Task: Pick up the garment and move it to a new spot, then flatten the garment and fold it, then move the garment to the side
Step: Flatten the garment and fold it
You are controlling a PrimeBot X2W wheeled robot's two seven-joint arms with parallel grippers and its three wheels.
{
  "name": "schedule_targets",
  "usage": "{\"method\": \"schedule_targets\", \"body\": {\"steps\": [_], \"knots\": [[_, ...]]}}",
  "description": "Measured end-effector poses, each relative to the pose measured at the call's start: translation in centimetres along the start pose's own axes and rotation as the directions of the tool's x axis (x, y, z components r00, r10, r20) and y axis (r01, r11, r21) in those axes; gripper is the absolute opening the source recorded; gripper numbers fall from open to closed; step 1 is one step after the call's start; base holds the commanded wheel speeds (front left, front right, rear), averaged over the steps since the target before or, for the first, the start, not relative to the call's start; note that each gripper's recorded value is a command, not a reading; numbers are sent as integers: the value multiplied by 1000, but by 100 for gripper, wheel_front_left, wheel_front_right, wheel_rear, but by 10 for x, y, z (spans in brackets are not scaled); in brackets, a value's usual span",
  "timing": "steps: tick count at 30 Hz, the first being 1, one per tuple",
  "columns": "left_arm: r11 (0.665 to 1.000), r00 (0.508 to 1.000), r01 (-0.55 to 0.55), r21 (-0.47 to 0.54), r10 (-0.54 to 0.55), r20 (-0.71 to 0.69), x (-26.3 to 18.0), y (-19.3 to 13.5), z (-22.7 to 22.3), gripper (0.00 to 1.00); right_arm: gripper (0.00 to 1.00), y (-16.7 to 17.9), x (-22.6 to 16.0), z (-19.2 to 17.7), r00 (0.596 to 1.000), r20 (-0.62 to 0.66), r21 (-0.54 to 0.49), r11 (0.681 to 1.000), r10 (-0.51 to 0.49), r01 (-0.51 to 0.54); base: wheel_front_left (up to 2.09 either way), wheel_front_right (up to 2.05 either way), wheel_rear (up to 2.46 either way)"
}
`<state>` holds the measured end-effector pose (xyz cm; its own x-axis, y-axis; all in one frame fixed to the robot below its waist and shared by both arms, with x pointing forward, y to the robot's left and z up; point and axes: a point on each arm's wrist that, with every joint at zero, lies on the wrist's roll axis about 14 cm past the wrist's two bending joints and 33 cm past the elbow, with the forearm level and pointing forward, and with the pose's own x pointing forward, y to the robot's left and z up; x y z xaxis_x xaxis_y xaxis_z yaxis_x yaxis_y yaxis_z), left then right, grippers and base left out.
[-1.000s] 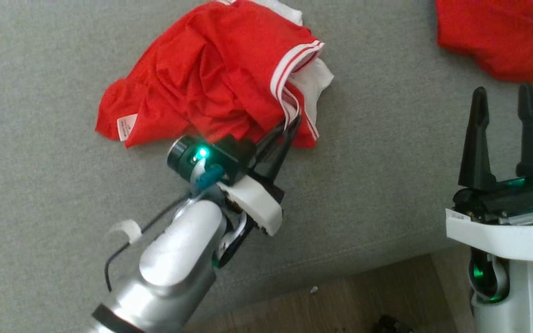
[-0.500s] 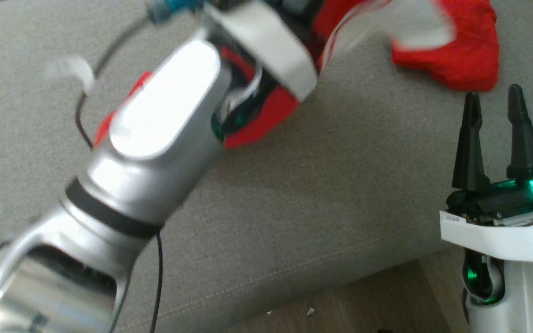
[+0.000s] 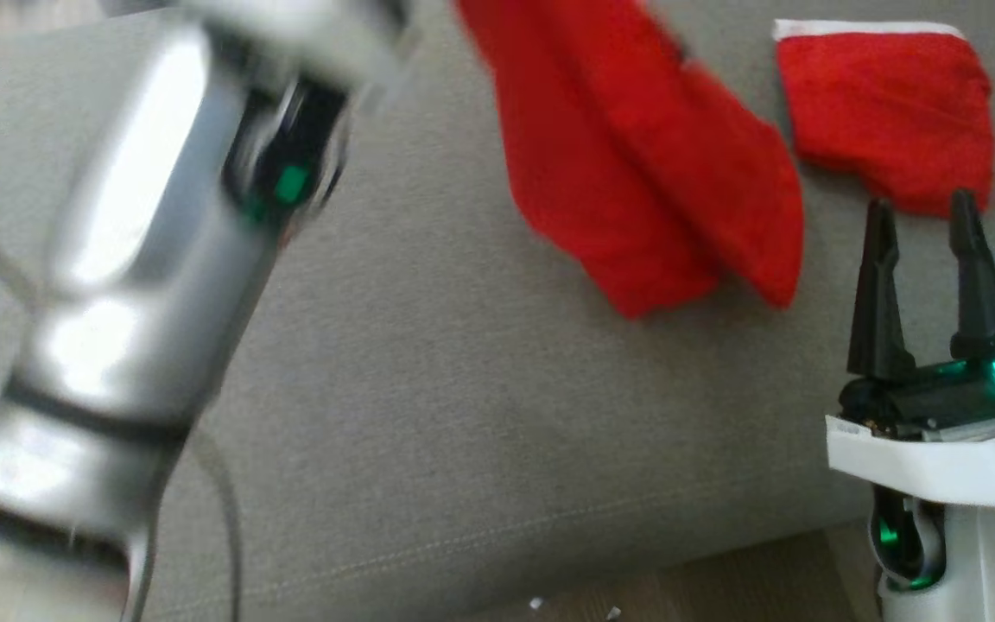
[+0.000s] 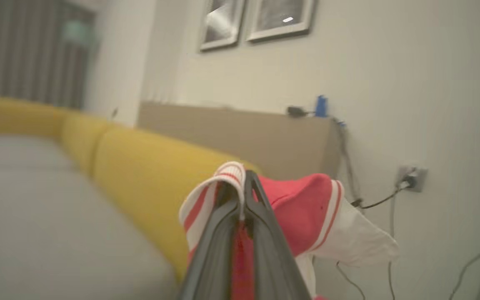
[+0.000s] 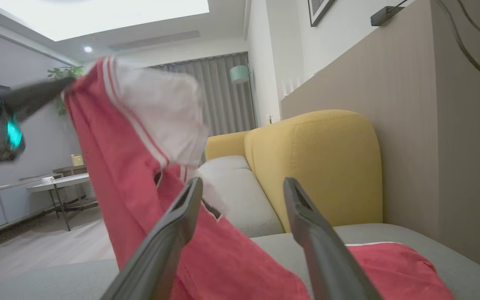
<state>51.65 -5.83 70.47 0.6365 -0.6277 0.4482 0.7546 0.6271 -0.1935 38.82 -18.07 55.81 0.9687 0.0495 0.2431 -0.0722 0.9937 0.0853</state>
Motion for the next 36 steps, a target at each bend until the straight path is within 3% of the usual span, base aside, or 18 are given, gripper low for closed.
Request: {"method": "schedule_targets", "body": {"steps": [3,7,12,17,18,19,20,21,24,28,30,36], "knots": [[973,968,-224,-56,215,-132,-71,56,-53,0,100,7,1,-7,1000,-18,-6,1000,23,-23,0,0,0],[898,873,-440,-30,419,-249,-157,103,-92,0,100,20,4,-22,997,-56,3,998,60,-60,0,0,0],[767,739,-641,-22,610,-286,-231,144,-103,0,100,36,-4,-63,978,-178,45,994,105,-99,0,0,0],[643,610,-766,13,733,-301,-292,160,-108,0,100,42,-8,-80,966,-227,53,992,125,-116,0,0,0],[620,586,-784,17,750,-308,-302,160,-111,13,100,43,-8,-80,965,-230,54,991,128,-119,0,0,0],[602,562,-798,29,761,-323,-312,159,-116,47,100,44,-8,-81,964,-231,55,991,129,-120,0,0,0],[590,544,-807,42,768,-338,-320,158,-120,97,100,44,-8,-81,964,-232,55,991,130,-121,0,0,0],[578,525,-814,59,776,-350,-328,158,-124,100,100,44,-8,-81,964,-233,55,991,132,-122,0,0,0],[555,474,-820,136,794,-381,-346,159,-133,100,100,46,-9,-82,962,-235,49,990,137,-129,0,0,0],[575,474,-778,253,802,-364,-349,163,-128,100,100,46,-9,-83,961,-240,50,990,139,-131,0,0,0],[598,507,-732,328,799,-324,-338,166,-117,100,100,46,-10,-85,960,-245,50,990,138,-129,0,0,0],[669,689,-508,543,694,-210,-283,152,-86,100,100,43,-12,-91,956,-263,50,991,130,-121,0,0,0]]}}
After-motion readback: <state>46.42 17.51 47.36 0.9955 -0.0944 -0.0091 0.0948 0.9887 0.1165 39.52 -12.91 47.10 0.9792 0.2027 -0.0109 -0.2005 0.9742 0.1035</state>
